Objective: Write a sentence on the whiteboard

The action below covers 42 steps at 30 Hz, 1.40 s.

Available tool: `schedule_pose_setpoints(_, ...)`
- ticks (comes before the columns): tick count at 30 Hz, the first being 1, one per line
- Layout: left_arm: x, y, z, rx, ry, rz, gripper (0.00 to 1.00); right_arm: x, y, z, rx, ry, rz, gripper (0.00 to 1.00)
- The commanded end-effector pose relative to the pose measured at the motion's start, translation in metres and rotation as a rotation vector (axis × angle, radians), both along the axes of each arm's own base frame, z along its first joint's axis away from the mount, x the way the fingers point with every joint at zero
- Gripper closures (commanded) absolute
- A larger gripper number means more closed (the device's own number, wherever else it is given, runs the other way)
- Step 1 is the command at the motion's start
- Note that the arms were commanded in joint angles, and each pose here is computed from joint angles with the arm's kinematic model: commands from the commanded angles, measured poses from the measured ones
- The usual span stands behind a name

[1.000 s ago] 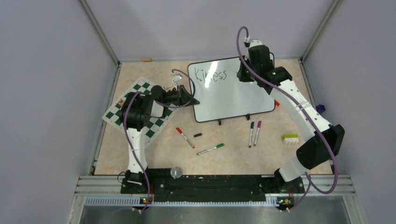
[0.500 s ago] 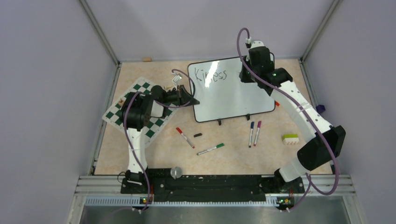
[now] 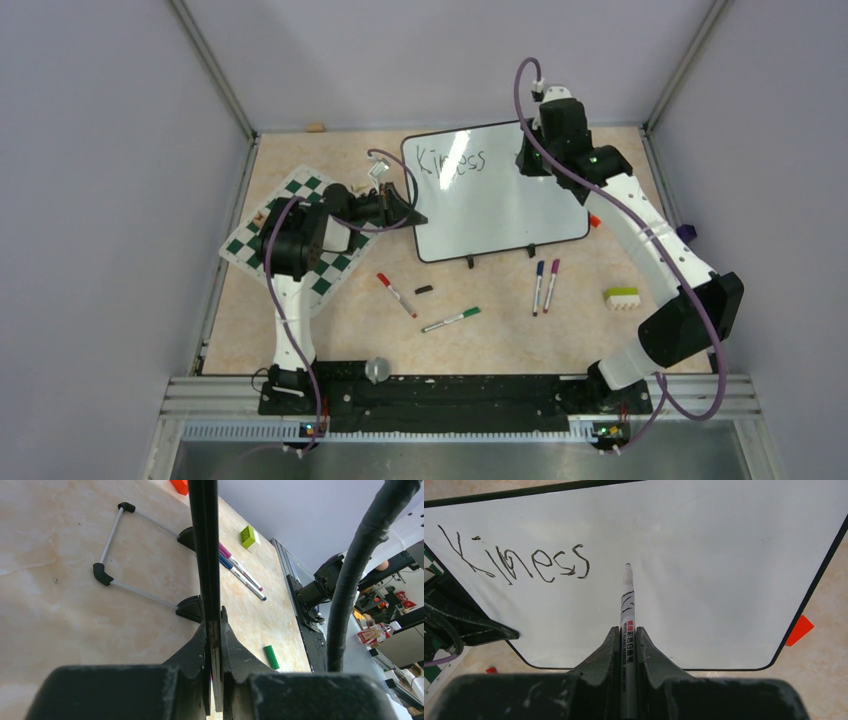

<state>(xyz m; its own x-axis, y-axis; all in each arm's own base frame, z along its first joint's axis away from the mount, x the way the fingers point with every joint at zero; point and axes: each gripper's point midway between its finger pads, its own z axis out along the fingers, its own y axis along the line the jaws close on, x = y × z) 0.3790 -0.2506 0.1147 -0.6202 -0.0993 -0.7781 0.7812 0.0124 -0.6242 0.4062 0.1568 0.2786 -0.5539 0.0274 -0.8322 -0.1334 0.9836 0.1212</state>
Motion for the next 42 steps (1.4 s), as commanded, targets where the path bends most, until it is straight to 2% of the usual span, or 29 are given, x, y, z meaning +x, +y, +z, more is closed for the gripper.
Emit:
schedule_pose_setpoints(1, -0.006, -0.003, 0.017, -0.019, -0.241, -0.024, 1.00, -0.001, 0.001, 0.030, 0.039, -0.081, 0.022, 1.00)
schedule_pose_setpoints(15, -0.006, -0.003, 0.016, -0.018, -0.239, -0.024, 1.00, 0.002, 0.009, 0.029, 0.054, -0.073, 0.056, 1.00)
schedule_pose_setpoints(42, -0.009, -0.002, 0.017, -0.010, -0.249, -0.051, 1.00, 0.038, 0.012, 0.022, 0.104, -0.029, 0.019, 1.00)
